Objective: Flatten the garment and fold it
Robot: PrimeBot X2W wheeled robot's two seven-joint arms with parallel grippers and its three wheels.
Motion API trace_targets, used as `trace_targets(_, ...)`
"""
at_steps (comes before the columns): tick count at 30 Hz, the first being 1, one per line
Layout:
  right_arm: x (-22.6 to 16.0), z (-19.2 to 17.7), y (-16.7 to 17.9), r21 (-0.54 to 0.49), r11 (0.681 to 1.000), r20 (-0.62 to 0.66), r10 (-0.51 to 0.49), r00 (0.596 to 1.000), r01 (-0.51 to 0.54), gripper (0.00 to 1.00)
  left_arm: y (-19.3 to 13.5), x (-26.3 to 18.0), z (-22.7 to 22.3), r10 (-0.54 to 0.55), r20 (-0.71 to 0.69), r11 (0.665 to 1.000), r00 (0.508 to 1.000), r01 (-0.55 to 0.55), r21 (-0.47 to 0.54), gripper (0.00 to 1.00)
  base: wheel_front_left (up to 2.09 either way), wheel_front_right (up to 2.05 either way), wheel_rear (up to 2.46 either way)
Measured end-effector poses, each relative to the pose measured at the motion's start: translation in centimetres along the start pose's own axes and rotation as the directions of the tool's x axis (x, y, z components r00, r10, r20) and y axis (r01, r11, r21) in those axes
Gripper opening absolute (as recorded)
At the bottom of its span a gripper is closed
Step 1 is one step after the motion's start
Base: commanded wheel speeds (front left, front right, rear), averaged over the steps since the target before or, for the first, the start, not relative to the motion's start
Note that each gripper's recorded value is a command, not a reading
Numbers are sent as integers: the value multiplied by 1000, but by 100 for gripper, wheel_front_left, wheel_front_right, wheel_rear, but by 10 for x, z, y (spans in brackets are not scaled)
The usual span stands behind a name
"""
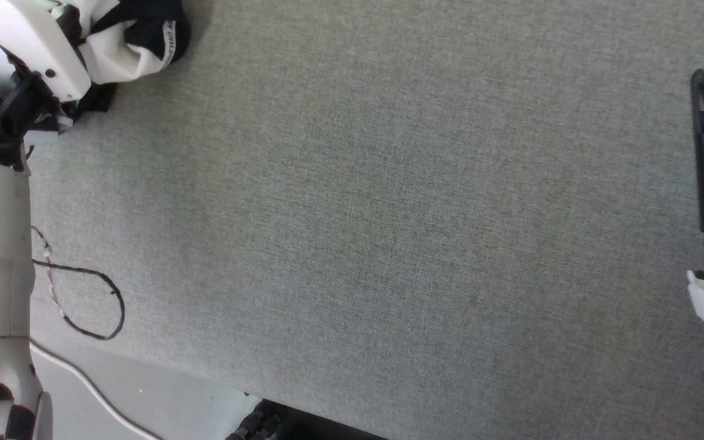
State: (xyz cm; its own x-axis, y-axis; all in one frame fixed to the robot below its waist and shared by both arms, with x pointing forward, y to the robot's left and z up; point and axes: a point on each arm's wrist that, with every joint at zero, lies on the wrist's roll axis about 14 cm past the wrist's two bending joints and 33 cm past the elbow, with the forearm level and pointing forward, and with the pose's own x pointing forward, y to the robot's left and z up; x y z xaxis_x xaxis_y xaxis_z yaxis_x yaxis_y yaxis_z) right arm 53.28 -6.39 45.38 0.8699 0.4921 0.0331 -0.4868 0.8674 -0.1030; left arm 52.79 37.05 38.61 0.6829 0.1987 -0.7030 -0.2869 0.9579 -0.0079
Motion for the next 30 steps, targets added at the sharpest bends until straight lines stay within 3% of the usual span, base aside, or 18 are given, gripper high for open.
trace_targets(7,-3,18,9,36,999,46,-5,999,3,100,12,-29,49,22,175,997,984,-34,67,0,0,0,0)
trace_targets(13,-9,43,11,63,998,104,-38,994,32,100,12,-79,116,0,386,986,923,-64,153,0,0,0,0)
trace_targets(19,-22,69,15,87,994,156,-78,985,65,100,-12,-152,193,-88,602,976,793,-52,210,0,0,0,0)
trace_targets(30,-64,116,18,94,986,234,-157,959,138,100,-79,-301,272,-276,793,950,543,27,312,0,0,0,0)
